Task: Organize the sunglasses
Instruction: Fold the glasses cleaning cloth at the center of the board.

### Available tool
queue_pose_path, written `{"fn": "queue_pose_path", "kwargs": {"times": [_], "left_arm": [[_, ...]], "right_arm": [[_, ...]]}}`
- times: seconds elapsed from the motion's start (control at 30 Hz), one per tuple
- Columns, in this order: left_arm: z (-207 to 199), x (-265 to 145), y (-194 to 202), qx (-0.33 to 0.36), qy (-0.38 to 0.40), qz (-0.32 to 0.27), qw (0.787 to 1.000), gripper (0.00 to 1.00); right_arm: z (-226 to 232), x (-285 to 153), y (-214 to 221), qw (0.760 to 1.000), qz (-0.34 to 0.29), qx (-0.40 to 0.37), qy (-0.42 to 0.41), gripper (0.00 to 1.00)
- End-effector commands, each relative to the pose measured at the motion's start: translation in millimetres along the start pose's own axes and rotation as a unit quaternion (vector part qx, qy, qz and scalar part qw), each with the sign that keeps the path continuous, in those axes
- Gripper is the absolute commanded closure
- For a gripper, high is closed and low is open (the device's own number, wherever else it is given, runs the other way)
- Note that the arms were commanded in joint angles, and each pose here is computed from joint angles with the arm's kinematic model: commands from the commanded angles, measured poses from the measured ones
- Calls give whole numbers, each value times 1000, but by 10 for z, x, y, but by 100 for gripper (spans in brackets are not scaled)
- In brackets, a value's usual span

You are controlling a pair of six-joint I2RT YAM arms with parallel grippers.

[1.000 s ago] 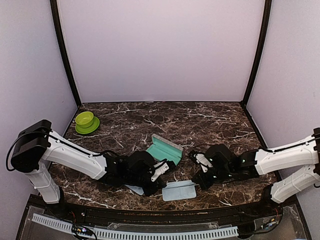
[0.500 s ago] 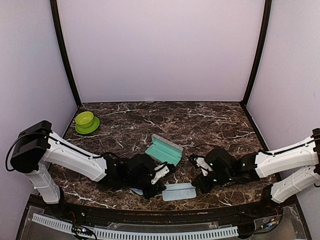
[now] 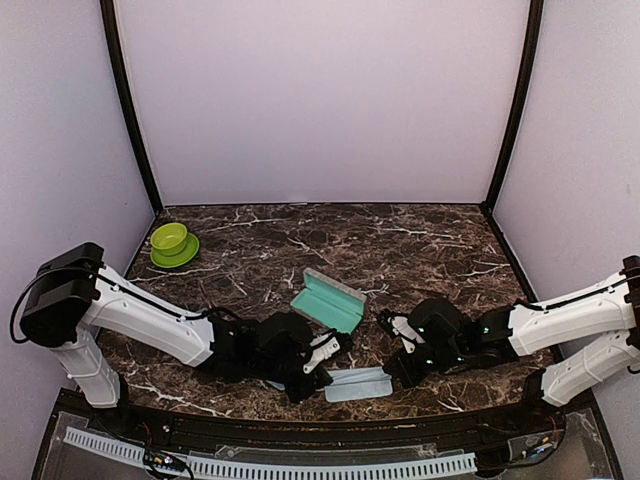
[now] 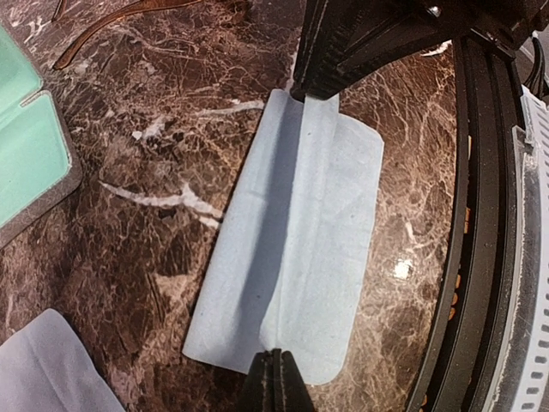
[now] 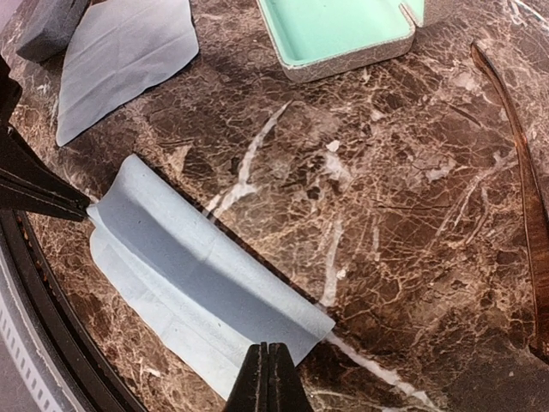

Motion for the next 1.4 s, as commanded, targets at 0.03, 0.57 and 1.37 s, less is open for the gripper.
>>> {"fn": "queue_pose_path", "kwargs": {"times": [0.03, 0.57, 1.37], "left_arm": [[-54, -32, 29, -1, 2, 9, 1000, 100], [-102, 3, 108, -7, 9, 23, 1000, 100], [-154, 43, 81, -6, 22, 21, 1000, 100]], "right_arm": [[5, 1, 23, 1000, 1, -6, 2, 100], [11, 31, 118, 1000, 17, -8, -4, 100], [16, 55, 66, 1000, 18, -16, 9, 100]]}}
Point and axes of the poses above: each gripper's point midway between its finger pads, its own x axis out along the fingers, its own z axis along the line the jaws close on, y = z × x, the point moved 3 cm from there along -x, back along the fingers, and after that the axes turned 12 degrees about x, right-handed, at the moved point
